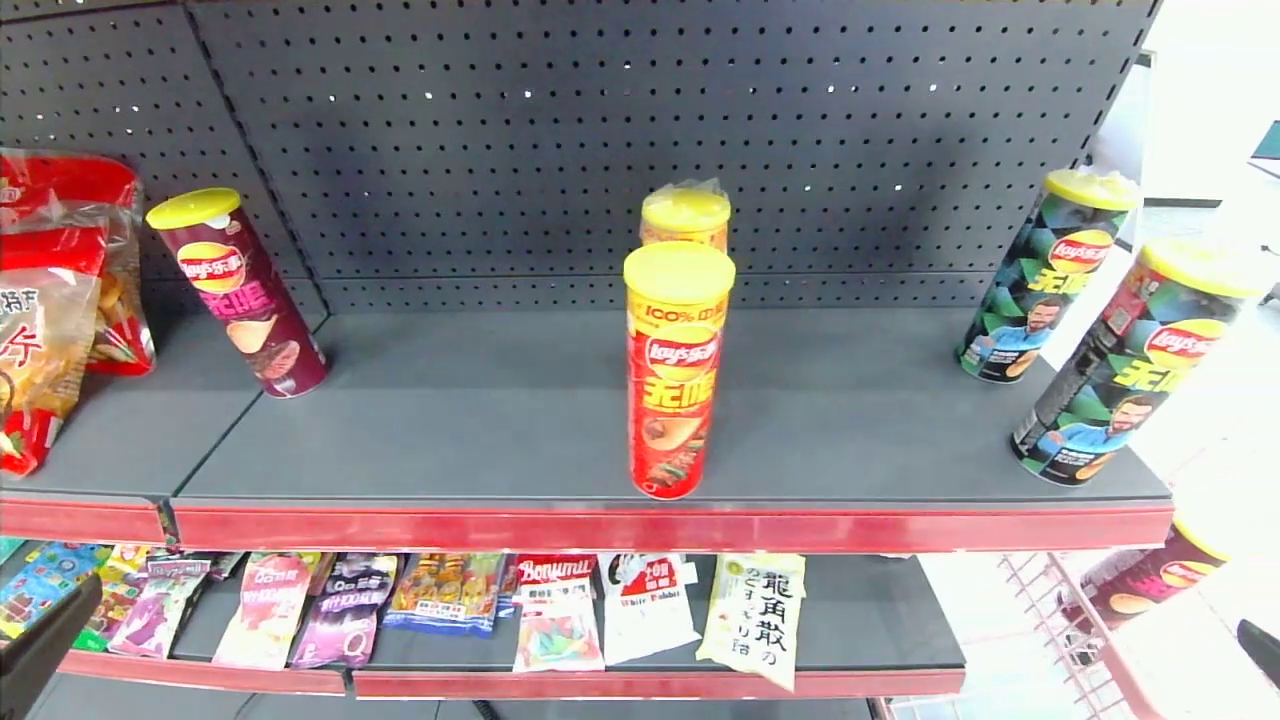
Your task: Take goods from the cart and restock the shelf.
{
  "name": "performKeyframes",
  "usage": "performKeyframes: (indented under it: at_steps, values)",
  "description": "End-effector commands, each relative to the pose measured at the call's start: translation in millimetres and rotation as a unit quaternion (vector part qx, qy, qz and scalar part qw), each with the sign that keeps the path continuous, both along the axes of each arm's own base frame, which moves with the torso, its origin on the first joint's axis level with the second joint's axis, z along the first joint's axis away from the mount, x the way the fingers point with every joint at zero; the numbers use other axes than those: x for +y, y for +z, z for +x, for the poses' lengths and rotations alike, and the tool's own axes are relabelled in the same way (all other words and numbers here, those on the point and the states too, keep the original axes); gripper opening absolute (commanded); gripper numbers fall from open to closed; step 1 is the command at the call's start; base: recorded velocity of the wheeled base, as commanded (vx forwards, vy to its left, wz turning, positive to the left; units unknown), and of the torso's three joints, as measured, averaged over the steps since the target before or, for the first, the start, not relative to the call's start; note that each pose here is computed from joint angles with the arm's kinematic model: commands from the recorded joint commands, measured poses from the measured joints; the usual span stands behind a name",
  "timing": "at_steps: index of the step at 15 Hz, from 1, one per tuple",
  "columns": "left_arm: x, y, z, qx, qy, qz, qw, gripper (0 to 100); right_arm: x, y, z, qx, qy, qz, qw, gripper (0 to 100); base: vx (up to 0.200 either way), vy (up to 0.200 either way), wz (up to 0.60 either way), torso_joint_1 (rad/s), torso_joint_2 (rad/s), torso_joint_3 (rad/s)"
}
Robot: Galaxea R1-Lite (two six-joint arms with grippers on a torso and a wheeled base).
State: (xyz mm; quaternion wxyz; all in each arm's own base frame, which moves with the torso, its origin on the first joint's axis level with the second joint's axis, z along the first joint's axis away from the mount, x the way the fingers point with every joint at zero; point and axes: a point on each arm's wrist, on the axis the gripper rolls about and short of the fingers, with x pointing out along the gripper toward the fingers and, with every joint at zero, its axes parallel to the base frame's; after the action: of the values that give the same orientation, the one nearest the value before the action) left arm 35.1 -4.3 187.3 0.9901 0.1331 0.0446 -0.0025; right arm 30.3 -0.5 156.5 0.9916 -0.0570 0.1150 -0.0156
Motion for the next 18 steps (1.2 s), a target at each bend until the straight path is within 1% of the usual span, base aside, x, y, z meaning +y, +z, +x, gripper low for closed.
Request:
performKeyframes:
  at_steps: [1, 4, 6, 7, 9, 11, 13, 15, 18]
  values:
    - [0.3, 0.6, -0.8, -0.003, 0.001, -0.001, 1.0, 100, 0.1, 0.0, 0.4, 0.001, 0.002, 0.0, 1.0, 100, 0.0, -0.2, 0.0, 0.012, 0.0, 0.007]
    - [0.7, 0.3, -1.8, -0.005, 0.0, 0.006, 1.0, 100, 0.2, -0.1, 0.9, 0.003, 0.003, -0.005, 1.0, 100, 0.0, -0.2, 0.0, 0.001, 0.0, 0.002]
    - [1.0, 0.0, -2.6, -0.006, 0.0, 0.006, 1.0, 100, 0.2, -0.4, 2.1, 0.007, 0.002, -0.005, 1.0, 100, 0.0, -0.2, 0.0, 0.0, 0.0, 0.005]
    - [1.3, 0.2, -3.4, -0.008, 0.001, 0.011, 0.9999, 100, 0.2, -0.5, 2.8, 0.009, 0.003, -0.006, 1.0, 100, 0.0, -0.2, 0.0, -0.002, 0.01, 0.002]
    - [2.0, 0.4, -5.6, -0.013, 0.001, 0.012, 0.9998, 100, 0.3, -0.6, 3.3, 0.011, 0.003, -0.006, 1.0, 100, 0.0, -0.2, 0.0, 0.0, 0.0, 0.005]
    - [2.9, 0.0, -8.0, -0.018, 0.001, 0.016, 0.9997, 100, 0.3, -0.8, 4.2, 0.014, 0.002, -0.006, 1.0, 100, 0.0, -0.2, 0.0, 0.002, -0.01, 0.0]
    - [3.9, -1.4, -10.8, -0.016, 0.001, 0.018, 0.9997, 100, 0.3, -1.0, 5.0, 0.016, 0.002, -0.007, 1.0, 100, 0.0, -0.2, 0.0, 0.005, 0.0, 0.002]
    - [4.5, -2.0, -12.7, -0.018, -0.001, 0.026, 0.9995, 100, 0.3, -1.0, 5.2, 0.017, 0.002, -0.007, 1.0, 100, 0.0, 0.0, 0.0, 0.0, 0.0, 0.0]
    - [5.0, -3.6, -13.9, -0.013, 0.0, 0.029, 0.9995, 100, 0.4, -1.1, 5.4, 0.018, 0.004, -0.008, 1.0, 100, 0.0, 0.0, 0.0, 0.0, 0.0, 0.0]
